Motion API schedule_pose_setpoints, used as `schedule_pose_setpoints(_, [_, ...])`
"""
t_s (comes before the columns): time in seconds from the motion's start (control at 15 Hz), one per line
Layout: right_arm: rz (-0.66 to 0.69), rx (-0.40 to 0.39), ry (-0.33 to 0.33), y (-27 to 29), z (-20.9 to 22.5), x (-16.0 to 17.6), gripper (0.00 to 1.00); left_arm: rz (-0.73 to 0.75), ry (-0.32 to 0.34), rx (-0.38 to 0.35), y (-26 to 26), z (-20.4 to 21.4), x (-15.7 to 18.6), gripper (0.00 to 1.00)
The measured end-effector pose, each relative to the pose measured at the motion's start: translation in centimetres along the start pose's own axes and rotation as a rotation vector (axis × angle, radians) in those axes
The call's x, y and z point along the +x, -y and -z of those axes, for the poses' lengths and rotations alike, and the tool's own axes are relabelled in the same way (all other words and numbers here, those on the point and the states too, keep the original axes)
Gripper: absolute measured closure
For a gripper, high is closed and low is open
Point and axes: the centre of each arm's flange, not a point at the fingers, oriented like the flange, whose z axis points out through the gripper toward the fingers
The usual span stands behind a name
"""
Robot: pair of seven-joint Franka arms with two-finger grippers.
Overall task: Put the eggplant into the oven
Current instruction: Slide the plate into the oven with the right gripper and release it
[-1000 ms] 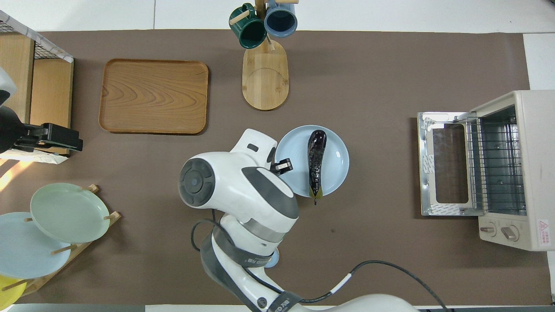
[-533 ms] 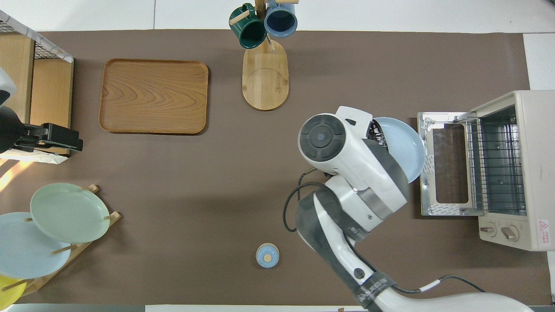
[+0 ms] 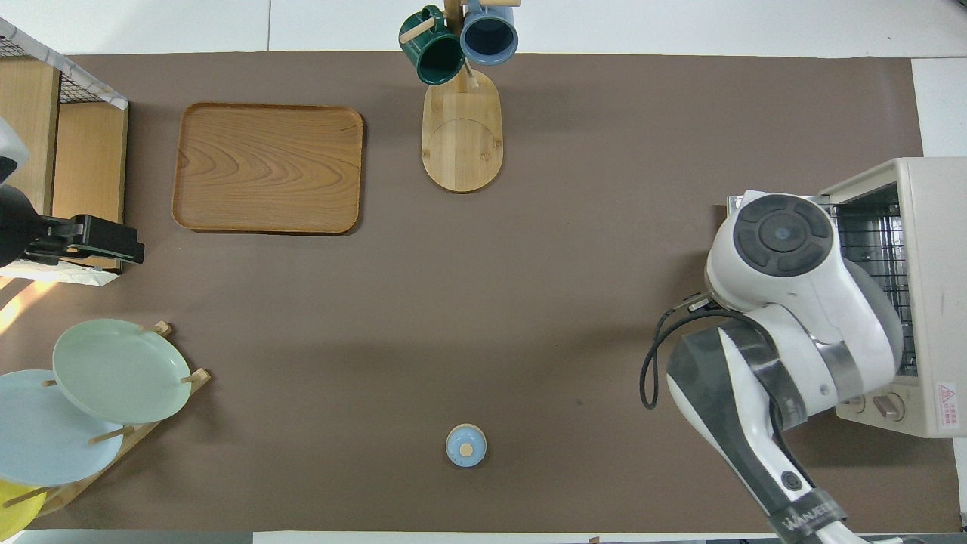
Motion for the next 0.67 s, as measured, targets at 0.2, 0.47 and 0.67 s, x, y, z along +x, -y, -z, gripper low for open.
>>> schedule_pose_setpoints(0.2, [0.002, 0.027, -0.024, -6.6, -1.7, -2.3, 0.98, 0.000, 0.000, 0.000, 0.0, 0.0, 0.0, 0.00])
schedule_pose_setpoints(0.47, [-0.006, 0.046, -0.036, -10.1, -4.5, -4.4, 0.98, 0.000, 0.000, 0.000, 0.0, 0.0, 0.0, 0.00])
schedule_pose_setpoints(0.67, [0.011, 0.043, -0.056, -9.6, -4.9, -4.4, 0.98, 0.000, 0.000, 0.000, 0.0, 0.0, 0.0, 0.00])
